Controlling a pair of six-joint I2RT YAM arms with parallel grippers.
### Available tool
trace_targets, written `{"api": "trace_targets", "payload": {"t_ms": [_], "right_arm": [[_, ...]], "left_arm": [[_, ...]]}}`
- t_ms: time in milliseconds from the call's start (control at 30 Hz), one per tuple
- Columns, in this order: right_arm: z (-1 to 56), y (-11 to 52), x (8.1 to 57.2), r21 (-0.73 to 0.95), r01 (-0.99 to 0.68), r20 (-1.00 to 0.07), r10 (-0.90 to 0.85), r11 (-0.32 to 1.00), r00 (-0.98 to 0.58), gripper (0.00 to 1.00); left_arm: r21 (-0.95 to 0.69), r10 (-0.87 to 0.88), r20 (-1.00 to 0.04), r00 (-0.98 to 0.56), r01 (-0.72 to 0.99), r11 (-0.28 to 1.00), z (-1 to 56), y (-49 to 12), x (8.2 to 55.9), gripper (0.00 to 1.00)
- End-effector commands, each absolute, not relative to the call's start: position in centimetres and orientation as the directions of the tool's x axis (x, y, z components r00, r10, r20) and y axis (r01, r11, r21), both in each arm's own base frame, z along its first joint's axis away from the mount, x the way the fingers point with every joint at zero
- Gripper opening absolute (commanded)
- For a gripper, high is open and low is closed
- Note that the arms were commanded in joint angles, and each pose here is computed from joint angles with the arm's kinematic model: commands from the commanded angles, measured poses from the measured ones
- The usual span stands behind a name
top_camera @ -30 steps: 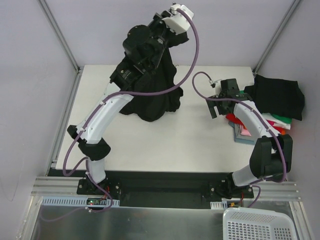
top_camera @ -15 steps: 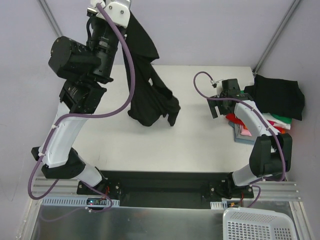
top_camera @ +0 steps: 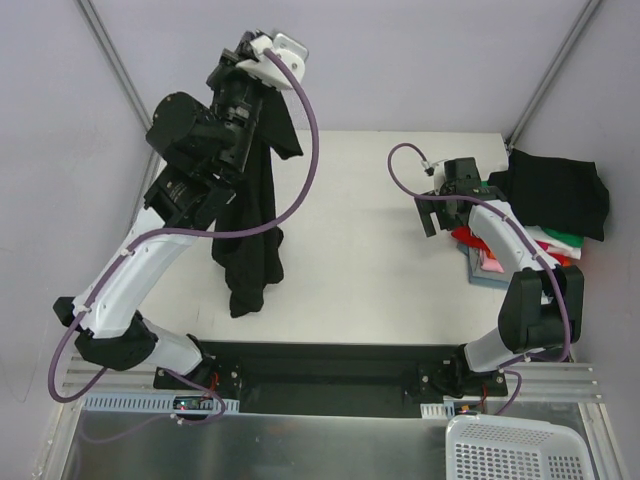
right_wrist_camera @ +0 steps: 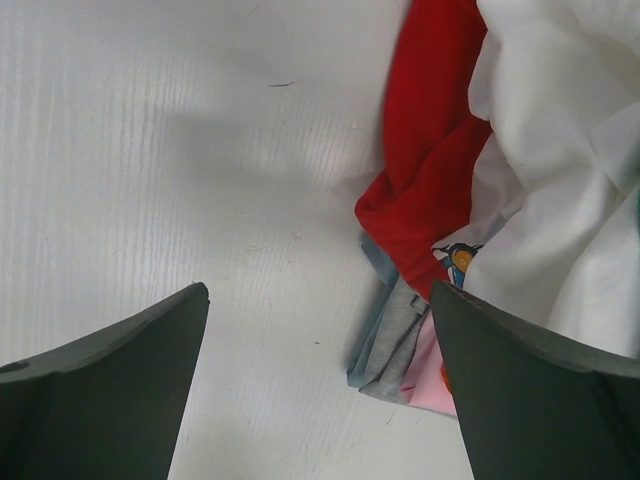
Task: Fold and stack the t-shirts
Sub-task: Move the tshirt to the center of the board
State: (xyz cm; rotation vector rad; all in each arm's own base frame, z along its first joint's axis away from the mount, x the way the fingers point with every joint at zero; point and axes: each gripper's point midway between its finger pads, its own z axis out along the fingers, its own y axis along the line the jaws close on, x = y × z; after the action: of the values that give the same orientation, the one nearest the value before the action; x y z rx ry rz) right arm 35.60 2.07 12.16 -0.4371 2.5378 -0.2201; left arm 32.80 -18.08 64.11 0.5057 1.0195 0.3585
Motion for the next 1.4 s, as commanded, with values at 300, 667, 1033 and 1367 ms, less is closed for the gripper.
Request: {"api": "trace_targets", "payload": {"t_ms": [300,667,1033,1367], "right_arm": [[15.2,2.6,37.4,-0.229,-0.258,-0.552,-0.343,0.939,-0.760,0.97],[13.6,2.6,38.2,-0.233,-0.263,-0.519,-0.349,0.936,-0.781,0.97],[15.0,6.2,39.8,-0.265,-0.349,-0.522,-0.439,0.899,-0.731,0.97],[19.8,13.2,43.1,-0.295,-0.468,-0.585,-0.544,0.833,-0.601,0.97]], "left_arm": [[0.802,0.835,-0.545,0.068,-0.245,0.544,48.3,-7.8,34.1,0.00],[0.778,0.832,-0.555,-0.002,-0.355,0.519,50.5,-1.7,31.4,0.00],[0.892,0.898,-0.410,-0.159,-0.274,0.358,45.4,1.2,29.3,0.00],[0.928,0.895,-0.354,-0.270,-0.216,0.302,40.0,4.2,28.3,0.00]]}}
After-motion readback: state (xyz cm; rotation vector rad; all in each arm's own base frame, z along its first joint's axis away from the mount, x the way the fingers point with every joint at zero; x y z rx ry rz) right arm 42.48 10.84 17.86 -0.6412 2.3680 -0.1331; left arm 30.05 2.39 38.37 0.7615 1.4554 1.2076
